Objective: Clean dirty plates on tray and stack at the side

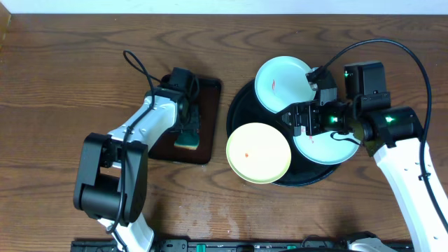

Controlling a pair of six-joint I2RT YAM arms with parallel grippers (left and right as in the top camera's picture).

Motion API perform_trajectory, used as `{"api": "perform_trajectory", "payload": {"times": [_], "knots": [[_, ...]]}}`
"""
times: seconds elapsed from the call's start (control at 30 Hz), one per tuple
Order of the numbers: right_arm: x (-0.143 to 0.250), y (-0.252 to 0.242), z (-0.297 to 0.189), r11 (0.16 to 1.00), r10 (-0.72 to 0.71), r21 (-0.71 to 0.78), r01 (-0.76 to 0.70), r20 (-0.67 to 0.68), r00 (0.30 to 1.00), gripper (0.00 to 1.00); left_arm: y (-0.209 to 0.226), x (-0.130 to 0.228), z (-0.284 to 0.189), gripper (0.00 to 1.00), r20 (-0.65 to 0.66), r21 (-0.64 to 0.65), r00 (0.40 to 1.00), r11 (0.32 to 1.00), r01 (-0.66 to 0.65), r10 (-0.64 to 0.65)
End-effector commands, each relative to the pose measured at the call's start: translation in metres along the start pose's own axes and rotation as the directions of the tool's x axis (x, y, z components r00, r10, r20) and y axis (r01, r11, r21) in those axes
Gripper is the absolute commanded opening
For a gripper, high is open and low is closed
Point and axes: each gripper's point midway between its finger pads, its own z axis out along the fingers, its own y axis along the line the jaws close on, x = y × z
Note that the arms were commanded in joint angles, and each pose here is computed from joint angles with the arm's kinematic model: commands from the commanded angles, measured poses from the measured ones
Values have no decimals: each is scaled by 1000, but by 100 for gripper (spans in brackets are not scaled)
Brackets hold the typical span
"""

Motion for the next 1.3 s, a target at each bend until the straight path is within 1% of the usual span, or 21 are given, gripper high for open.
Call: {"api": "perform_trajectory", "payload": {"times": [0.0, 0.1, 0.13, 0.17, 0.2, 0.23, 0.27, 0.4, 0.47, 0.57, 0.6, 0.73, 0.87, 0.93, 1.0, 1.03, 1.13, 1.27], "knots": [[-1, 8, -3, 1000, -18, -19, 18, 0, 1000, 88, 8, 2, 6, 8, -17, -40, 1000, 999, 4, -4], [1, 8, -3, 1000, -13, -18, 13, -8, 1000, 87, 6, -6, -9, 7, 29, -25, 1000, 1000, 6, -6], [1, 8, -3, 1000, -12, -18, 12, -9, 1000, 87, 6, -8, -15, 17, 46, -19, 999, 1000, 8, -7], [1, 8, -3, 1000, -12, -18, 11, -10, 1000, 87, 5, -11, -23, 43, 67, -11, 998, 1000, 8, -7], [2, 8, -3, 1000, -11, -18, 11, -10, 1000, 87, 4, -14, -30, 56, 85, -5, 996, 1000, 9, -8], [2, 8, -3, 1000, -11, -18, 11, -10, 1000, 87, 4, -15, -36, 61, 99, 0, 995, 1000, 9, -9], [2, 8, -3, 1000, -11, -18, 11, -11, 1000, 87, 4, -16, -43, 64, 112, 4, 994, 1000, 10, -10], [3, 8, -3, 1000, -7, -17, 7, -16, 1000, 87, 1, -8, -67, 65, 116, 33, 993, 999, 6, -10], [4, 7, -3, 1000, -5, -16, 5, -20, 1000, 87, -3, 0, -69, 64, 88, 57, 996, 998, -1, -4], [5, 7, -3, 1000, -3, -13, 3, -23, 1000, 87, -2, 12, -61, 63, 53, 43, 999, 999, -10, 7], [5, 7, -3, 1000, -2, -13, 2, -24, 1000, 87, 0, 16, -55, 62, 45, 39, 999, 999, -10, 8], [7, 7, -3, 1000, 2, -12, -2, -31, 1000, 87, 4, 27, -24, 53, 29, 25, 1000, 1000, -9, 8], [12, 4, -3, 1000, 15, -1, -15, -50, 999, 87, 5, 32, -1, 52, 4, 18, 1000, 1000, -9, 9], [16, -1, -3, 999, 25, 28, -23, -63, 998, 87, 5, 33, 7, 46, -4, 15, 1000, 1000, -9, 9], [20, -6, -3, 998, 34, 57, -30, -75, 997, 87, 5, 32, 11, 22, -7, 14, 1000, 1000, -9, 9], [21, -8, -3, 997, 38, 67, -33, -80, 996, 87, 5, 32, 11, 9, -6, 14, 1000, 1000, -9, 9], [27, -13, -3, 994, 51, 97, -42, -99, 994, 86, 3, 27, 6, 8, 9, 19, 1000, 1000, -9, 9], [38, -25, 3, 989, 74, 134, -58, -121, 990, 82, 0, 17, -13, 7, 39, 29, 999, 1000, -8, 7]]}}
